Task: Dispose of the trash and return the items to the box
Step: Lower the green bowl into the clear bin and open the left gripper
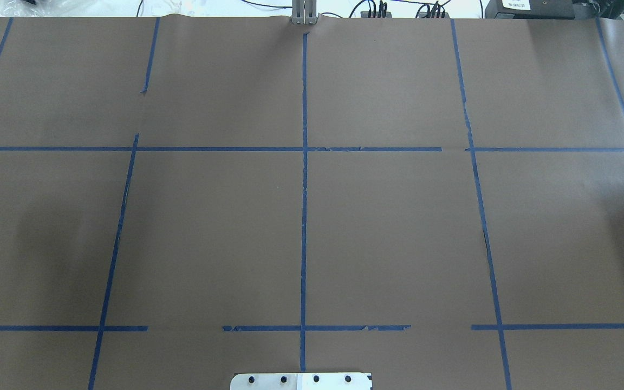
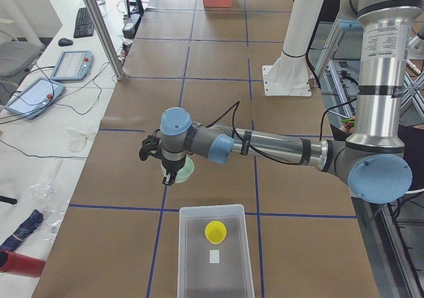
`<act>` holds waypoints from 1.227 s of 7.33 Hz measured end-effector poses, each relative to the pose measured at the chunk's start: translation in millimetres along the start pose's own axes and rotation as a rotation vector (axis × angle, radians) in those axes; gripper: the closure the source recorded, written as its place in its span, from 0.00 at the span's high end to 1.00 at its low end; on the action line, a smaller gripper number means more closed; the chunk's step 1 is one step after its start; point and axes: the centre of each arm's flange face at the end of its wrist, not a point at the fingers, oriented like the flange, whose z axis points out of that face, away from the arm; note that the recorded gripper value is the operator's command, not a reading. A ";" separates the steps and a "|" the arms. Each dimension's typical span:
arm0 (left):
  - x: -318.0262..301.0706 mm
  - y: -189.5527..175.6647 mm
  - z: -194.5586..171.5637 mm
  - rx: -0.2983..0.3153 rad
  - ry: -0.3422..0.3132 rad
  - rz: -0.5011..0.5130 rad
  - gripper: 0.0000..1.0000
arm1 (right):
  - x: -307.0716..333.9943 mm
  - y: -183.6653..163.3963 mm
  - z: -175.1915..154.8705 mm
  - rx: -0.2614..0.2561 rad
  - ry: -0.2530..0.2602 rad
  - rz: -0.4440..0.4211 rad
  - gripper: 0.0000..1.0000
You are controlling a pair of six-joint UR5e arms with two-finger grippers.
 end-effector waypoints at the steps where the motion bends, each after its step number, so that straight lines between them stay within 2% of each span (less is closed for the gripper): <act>1: -35.4 16.0 7.0 -0.019 -0.017 0.023 0.00 | -0.4 -0.3 -0.3 0.001 0.000 -0.001 1.00; 5: -157.0 87.2 28.5 -0.098 -0.121 0.097 0.00 | -0.2 0.6 -0.3 0.002 0.001 -0.002 1.00; 8: -184.9 163.8 54.8 -0.109 -0.155 0.125 0.00 | -0.4 0.6 -0.5 0.003 0.001 -0.003 1.00; 9: -186.2 179.5 60.3 -0.114 -0.156 0.125 0.00 | -0.5 0.8 -0.6 0.003 0.001 -0.003 1.00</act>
